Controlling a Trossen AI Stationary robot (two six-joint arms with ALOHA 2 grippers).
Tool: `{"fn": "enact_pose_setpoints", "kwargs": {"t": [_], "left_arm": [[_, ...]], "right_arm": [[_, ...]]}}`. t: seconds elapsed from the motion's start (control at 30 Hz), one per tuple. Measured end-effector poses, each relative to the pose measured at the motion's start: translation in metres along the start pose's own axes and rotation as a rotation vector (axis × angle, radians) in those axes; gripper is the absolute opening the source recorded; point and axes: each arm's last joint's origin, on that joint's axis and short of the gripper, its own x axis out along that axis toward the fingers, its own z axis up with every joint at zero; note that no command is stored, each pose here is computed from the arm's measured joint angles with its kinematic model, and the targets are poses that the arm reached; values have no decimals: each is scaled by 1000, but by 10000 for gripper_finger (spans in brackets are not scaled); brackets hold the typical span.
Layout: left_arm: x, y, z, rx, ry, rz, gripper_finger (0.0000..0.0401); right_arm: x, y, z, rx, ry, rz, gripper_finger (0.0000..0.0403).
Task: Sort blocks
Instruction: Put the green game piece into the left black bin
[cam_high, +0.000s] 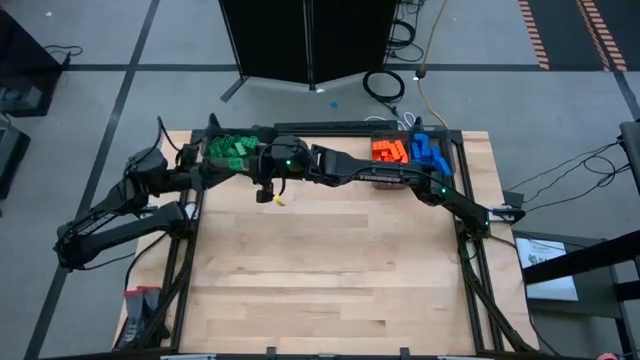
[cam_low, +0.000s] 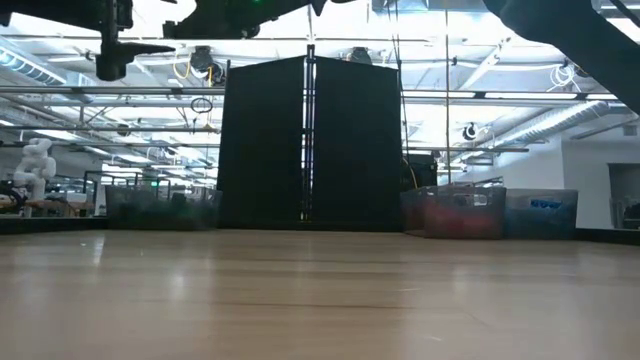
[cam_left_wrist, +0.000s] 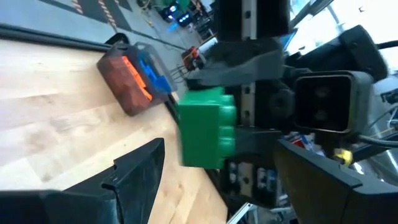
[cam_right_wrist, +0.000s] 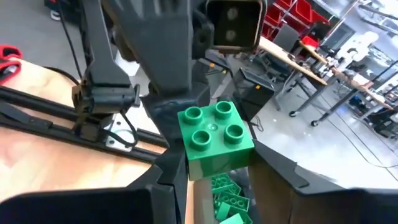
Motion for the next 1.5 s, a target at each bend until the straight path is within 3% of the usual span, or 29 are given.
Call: {"fn": "enact_pose_setpoints", "kwargs": {"t": [0.57,0.77,1.03,1.23,1.3,1.4,1.5], "left_arm": [[19,-1,7,7,19,-32,292],[21,0,7,23,25,-25,228],[21,1,8,30,-11,4,79],[21,1,8,31,-20,7,75],[21,1,9,31,-27,9,75],[21,2,9,33,-46,28,75],[20,7,9,71,-86,118,75]], "right_arm": [[0,4,3,5,-15,9,116],[0,3,2,4,-12,8,116],[0,4,0,-3,2,14,116],[0,3,0,-12,1,14,116],[0,3,0,-19,3,11,136],[0,4,-2,-14,25,11,205],[-1,4,-9,-6,127,-26,277]]}}
